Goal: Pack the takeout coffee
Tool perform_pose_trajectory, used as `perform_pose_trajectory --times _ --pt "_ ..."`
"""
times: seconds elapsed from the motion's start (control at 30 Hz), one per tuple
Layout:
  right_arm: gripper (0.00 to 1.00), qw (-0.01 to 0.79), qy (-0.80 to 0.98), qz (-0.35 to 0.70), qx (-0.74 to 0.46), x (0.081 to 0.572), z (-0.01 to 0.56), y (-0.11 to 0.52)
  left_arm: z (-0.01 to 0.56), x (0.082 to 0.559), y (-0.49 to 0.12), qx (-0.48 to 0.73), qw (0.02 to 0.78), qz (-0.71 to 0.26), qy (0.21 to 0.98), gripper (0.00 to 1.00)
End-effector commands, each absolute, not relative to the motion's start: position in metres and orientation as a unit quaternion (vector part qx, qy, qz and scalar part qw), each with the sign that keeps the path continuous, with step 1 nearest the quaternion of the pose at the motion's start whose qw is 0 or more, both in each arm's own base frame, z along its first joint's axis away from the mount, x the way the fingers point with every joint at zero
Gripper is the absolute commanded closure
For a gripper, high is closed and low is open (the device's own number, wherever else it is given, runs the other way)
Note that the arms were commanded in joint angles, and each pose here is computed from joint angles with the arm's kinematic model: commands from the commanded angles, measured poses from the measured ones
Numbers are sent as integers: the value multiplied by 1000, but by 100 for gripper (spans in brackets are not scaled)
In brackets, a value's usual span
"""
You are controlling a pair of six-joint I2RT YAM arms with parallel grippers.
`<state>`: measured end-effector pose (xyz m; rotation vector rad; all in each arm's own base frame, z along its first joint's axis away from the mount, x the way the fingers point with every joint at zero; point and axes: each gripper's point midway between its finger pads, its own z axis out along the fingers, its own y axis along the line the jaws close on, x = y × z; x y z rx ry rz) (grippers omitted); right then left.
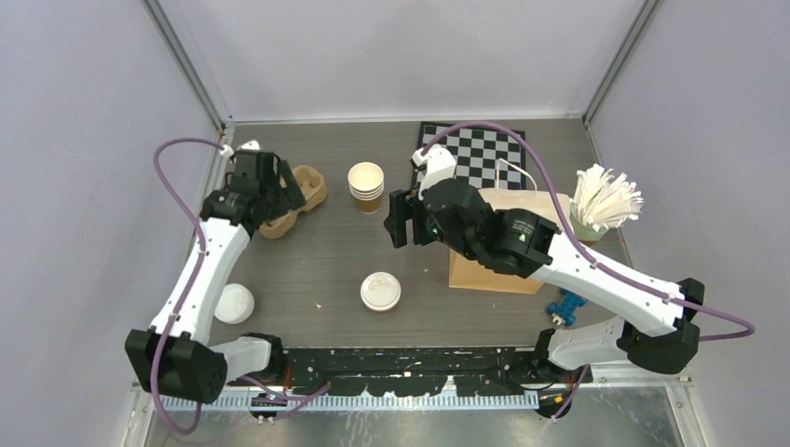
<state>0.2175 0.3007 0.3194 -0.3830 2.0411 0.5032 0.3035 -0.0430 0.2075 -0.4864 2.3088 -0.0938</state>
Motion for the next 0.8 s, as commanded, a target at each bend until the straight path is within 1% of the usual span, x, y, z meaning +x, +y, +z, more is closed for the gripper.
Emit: perform_pose_trajectory --times 0.0,0.17,0.33,0.37,0.43,0.5,0.57,0.67,0.77 --pt "23 470 804 330 -153 196 346 326 235 338 -13 -242 410 -3 879 21" --pt "24 443 810 364 -124 186 344 330 223 360 -4 -303 379 -13 875 31" --pt "25 444 810 366 -114 179 357 313 194 370 1 -313 326 9 892 35" --pt "25 450 808 363 -115 179 359 309 183 372 0 -300 319 11 899 35" --pt "25 460 806 355 -117 180 361 302 171 380 -4 -258 318 3 912 32" --pt "25 469 807 340 -115 183 362 294 163 388 -12 -193 313 -15 930 30" --pt "25 470 811 329 -115 183 362 289 155 391 -22 -130 294 -33 947 32" --pt "25 465 814 326 -119 181 362 287 148 390 -19 -79 261 -16 962 35" --pt "25 454 818 328 -127 176 360 287 149 398 -24 -21 262 -28 964 34"
